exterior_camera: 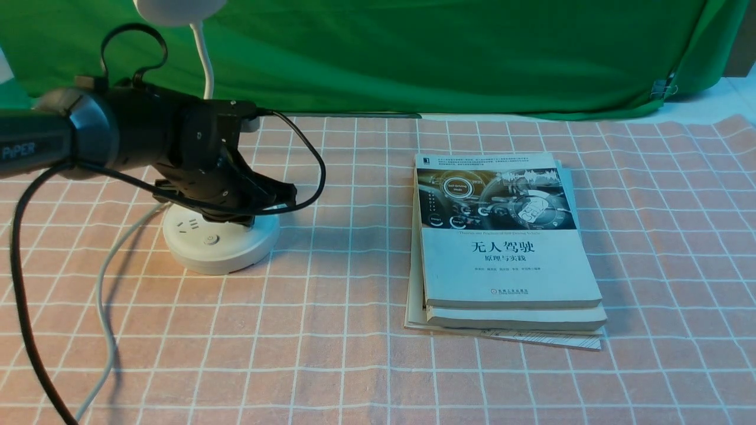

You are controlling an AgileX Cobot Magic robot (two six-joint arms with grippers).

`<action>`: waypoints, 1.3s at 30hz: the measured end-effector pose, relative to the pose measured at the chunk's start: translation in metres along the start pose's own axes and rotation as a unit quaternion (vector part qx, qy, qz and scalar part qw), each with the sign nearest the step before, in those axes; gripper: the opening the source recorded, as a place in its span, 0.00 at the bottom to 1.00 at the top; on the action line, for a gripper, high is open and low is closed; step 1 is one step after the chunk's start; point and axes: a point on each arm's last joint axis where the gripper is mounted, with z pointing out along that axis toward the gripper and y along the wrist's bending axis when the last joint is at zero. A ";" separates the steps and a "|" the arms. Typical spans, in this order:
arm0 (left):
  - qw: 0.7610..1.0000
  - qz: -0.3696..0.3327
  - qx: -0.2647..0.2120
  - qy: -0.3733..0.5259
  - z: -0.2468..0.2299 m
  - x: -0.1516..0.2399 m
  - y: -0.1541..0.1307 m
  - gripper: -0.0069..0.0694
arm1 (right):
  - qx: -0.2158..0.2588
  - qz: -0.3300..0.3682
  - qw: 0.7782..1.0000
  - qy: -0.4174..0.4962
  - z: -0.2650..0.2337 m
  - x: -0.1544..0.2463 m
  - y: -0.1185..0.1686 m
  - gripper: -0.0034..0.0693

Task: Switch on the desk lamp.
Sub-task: Use the left arm to press the button switch on the lamp holder

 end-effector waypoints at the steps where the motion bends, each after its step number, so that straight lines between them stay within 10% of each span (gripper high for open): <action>1: 1.000 0.007 -0.005 0.001 0.000 0.000 0.001 0.12 | 0.000 0.000 1.000 0.000 0.000 0.000 0.000 0.38; 39: 1.000 -0.021 0.005 0.013 0.000 0.002 -0.001 0.12 | 0.000 0.000 1.000 0.000 0.000 0.000 0.000 0.38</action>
